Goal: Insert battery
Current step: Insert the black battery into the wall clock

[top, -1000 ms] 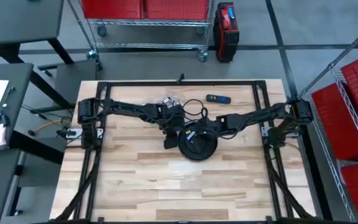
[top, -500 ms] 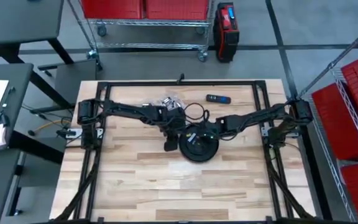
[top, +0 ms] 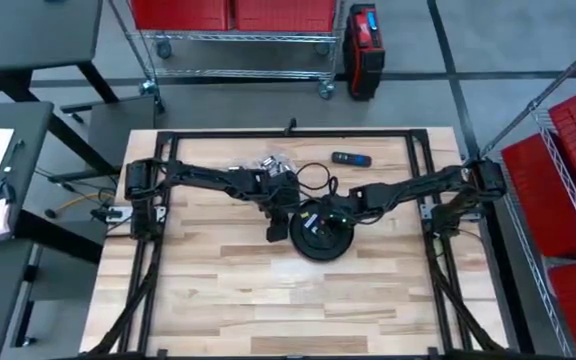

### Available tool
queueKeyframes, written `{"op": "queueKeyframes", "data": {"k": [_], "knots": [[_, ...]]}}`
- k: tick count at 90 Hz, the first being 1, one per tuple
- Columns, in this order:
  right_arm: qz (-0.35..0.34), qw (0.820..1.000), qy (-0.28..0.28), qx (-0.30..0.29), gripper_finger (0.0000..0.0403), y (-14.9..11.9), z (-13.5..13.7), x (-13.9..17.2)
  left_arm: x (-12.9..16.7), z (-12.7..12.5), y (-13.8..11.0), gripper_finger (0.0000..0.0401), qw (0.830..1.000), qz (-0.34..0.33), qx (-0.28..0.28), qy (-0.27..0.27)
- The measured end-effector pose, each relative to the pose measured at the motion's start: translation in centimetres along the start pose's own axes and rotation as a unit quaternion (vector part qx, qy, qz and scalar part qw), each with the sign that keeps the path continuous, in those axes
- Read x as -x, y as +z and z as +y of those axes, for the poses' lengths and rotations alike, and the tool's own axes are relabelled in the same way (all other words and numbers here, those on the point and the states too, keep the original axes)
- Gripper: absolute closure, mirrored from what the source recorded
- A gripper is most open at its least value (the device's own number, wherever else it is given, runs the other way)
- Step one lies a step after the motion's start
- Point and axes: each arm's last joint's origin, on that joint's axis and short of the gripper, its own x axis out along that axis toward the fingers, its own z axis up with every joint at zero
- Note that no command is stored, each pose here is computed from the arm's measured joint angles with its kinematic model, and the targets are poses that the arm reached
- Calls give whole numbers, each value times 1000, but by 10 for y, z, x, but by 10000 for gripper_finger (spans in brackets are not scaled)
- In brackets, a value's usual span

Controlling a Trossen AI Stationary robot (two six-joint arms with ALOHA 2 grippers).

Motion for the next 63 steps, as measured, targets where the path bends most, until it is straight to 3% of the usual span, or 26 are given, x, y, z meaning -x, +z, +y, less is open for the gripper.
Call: {"op": "queueKeyframes", "data": {"k": [63], "knots": [[3,1000,-7,-16,339,5,-6,0,0,0,0,324,1000,2,1,-1]]}}
